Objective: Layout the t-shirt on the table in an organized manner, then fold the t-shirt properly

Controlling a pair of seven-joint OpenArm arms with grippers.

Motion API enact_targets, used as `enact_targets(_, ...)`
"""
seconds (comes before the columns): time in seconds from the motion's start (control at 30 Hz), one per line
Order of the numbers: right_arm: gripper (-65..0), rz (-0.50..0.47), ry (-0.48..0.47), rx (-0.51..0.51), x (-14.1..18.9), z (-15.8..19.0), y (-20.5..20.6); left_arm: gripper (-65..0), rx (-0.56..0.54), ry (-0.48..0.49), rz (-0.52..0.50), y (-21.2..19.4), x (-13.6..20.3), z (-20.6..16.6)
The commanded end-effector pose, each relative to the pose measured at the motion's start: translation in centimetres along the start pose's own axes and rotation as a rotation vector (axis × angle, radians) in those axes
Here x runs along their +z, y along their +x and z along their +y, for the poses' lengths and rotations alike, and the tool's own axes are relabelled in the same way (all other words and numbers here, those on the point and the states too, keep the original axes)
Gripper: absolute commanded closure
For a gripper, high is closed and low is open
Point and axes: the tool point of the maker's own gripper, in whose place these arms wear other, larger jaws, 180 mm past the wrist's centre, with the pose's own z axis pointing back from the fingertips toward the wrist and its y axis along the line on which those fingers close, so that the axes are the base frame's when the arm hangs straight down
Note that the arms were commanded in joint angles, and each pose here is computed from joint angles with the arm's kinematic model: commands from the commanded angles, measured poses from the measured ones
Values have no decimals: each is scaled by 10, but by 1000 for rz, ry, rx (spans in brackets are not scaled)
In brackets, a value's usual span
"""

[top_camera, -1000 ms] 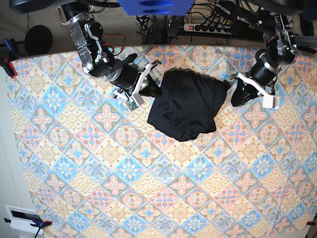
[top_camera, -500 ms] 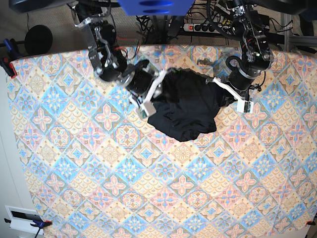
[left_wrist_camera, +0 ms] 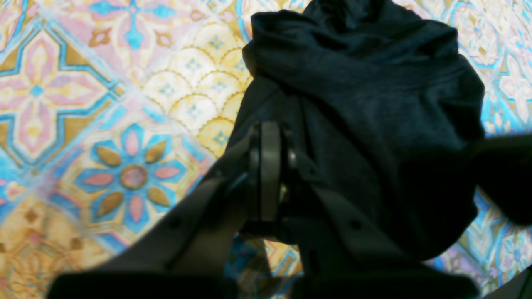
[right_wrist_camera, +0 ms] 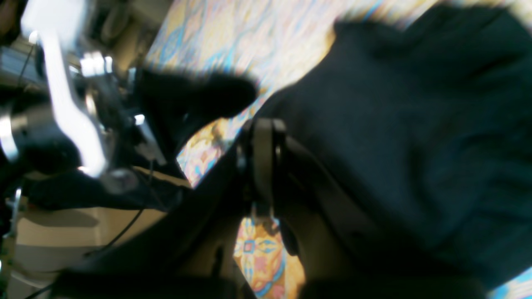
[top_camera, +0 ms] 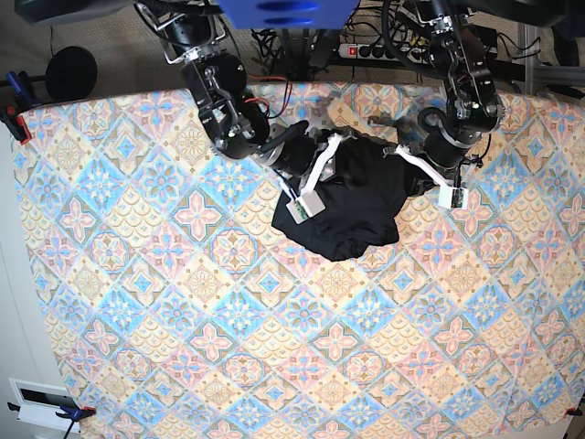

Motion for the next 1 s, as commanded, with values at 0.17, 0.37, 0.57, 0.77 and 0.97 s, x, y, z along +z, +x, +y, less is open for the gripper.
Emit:
enact_targets(0.17, 0, -52, -30, -22, -18, -26, 9, 0, -4, -5, -32, 8, 2, -1)
enact_targets(0.37, 0, -39, -105, -82, -29, -65, -9, 0, -5, 0, -12, 0, 3, 1)
enact_targets(0.57, 0, -27, -165, -140, -29, -91, -32, 0, -40, 33, 32, -10, 2, 15)
enact_targets(0.77, 0, -89, -259, -196, -15, -134, -14, 0, -47, 49, 77, -22, -1, 29)
enact_targets(0.97, 0, -143, -288, -196, -8, -149, 11, 0, -30, 63, 105, -38, -8, 46)
